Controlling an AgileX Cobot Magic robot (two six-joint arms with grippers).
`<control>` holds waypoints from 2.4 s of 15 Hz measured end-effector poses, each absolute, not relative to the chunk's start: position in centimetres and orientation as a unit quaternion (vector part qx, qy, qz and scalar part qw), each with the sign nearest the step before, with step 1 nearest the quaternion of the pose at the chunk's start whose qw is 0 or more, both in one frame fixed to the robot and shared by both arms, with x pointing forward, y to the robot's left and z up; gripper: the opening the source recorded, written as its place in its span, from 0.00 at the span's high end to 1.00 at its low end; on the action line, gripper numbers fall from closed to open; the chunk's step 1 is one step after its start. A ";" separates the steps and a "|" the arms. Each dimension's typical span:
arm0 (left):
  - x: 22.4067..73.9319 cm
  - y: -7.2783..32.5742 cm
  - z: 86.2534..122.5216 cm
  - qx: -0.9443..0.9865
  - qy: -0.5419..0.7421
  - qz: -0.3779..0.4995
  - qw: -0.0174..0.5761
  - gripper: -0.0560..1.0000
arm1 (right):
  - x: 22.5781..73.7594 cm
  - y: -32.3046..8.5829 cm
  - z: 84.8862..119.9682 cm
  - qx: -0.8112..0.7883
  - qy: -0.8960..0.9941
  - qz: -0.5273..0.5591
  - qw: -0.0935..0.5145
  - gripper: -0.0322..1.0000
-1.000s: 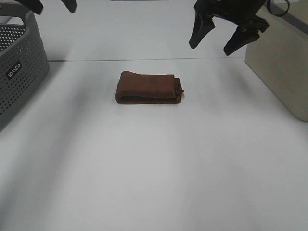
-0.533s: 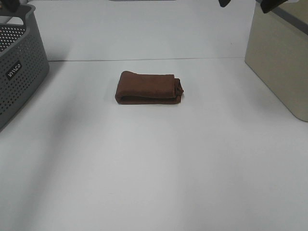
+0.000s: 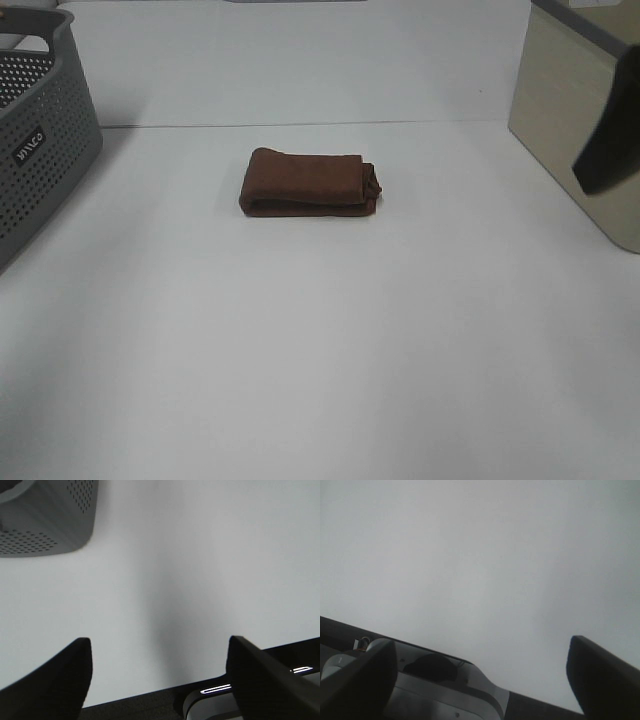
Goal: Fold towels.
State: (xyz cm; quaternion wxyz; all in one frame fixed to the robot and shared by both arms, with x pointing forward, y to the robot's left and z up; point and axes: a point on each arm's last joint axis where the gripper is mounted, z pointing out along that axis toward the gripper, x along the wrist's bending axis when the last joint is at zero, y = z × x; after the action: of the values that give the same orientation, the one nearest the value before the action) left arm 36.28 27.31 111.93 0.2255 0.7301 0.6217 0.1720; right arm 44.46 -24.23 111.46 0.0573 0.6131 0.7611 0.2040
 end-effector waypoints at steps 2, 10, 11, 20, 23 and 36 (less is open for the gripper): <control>32.8 28.0 110.6 0.740 0.590 0.199 0.253 0.27 | 41.0 -24.9 109.7 0.615 0.760 0.203 0.058 0.14; 27.3 28.1 106.1 0.758 0.500 0.231 0.349 0.27 | 30.6 -27.9 106.0 0.574 0.747 0.276 0.191 0.14; 27.5 28.0 105.8 0.758 0.499 0.231 0.351 0.27 | 29.4 -28.2 105.9 0.558 0.745 0.292 0.217 0.14; 27.5 28.0 105.0 0.764 0.503 0.218 0.340 0.27 | 25.7 -28.9 105.3 0.522 0.721 0.356 0.284 0.14; 27.5 28.0 105.0 0.765 0.501 0.219 0.340 0.27 | 25.7 -28.9 105.3 0.522 0.721 0.356 0.284 0.14; 27.4 28.2 105.1 0.745 0.526 0.231 0.340 0.27 | 25.7 -28.9 105.3 0.522 0.721 0.356 0.284 0.14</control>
State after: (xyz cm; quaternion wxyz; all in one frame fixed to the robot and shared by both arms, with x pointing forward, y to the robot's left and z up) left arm 27.38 28.22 105.10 0.3396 0.7446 0.5261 0.2314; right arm 25.70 -28.92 105.31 0.2840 0.5217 0.7214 0.3560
